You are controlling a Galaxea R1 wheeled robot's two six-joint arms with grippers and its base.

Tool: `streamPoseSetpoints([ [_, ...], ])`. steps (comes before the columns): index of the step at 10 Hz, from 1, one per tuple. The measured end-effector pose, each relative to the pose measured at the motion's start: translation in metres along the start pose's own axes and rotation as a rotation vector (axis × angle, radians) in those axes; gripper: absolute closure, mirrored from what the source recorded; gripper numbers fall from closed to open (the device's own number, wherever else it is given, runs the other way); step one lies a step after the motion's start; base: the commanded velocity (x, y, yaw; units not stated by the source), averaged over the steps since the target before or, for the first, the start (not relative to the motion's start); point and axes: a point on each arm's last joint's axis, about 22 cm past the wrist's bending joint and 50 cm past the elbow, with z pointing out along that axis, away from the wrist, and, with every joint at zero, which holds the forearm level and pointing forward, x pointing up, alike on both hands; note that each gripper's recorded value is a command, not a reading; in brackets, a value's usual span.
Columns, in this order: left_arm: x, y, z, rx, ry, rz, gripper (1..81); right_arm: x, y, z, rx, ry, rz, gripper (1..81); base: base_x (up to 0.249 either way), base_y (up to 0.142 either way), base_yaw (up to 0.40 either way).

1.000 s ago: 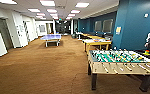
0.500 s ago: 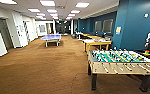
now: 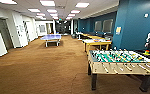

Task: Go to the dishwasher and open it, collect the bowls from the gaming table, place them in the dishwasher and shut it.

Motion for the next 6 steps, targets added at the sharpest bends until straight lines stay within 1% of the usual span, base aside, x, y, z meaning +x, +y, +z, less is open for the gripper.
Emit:
streamPoseSetpoints([
  [2,-0.015,0.000,-0.001,0.003,-0.015,-0.003,1.0,-0.014,0.000,0.000,0.001,-0.015,0.004,1.0,0.086,0.000,0.000],
  [3,-0.007,-0.001,-0.001,0.004,-0.009,-0.002,1.0,-0.010,0.000,0.000,0.001,-0.013,0.003,1.0,0.092,0.000,0.000],
  [4,0.003,-0.001,0.000,0.002,0.005,0.002,1.0,0.001,0.000,0.000,0.000,0.005,0.000,1.0,0.099,0.000,0.000],
  [5,0.004,-0.001,0.000,0.001,0.007,0.002,1.0,0.002,0.000,0.000,0.000,0.006,-0.001,1.0,0.107,0.000,0.000],
  [6,-0.003,-0.001,0.000,0.002,-0.002,0.000,1.0,-0.005,0.000,0.000,0.001,-0.003,0.001,1.0,0.117,0.000,0.000],
])
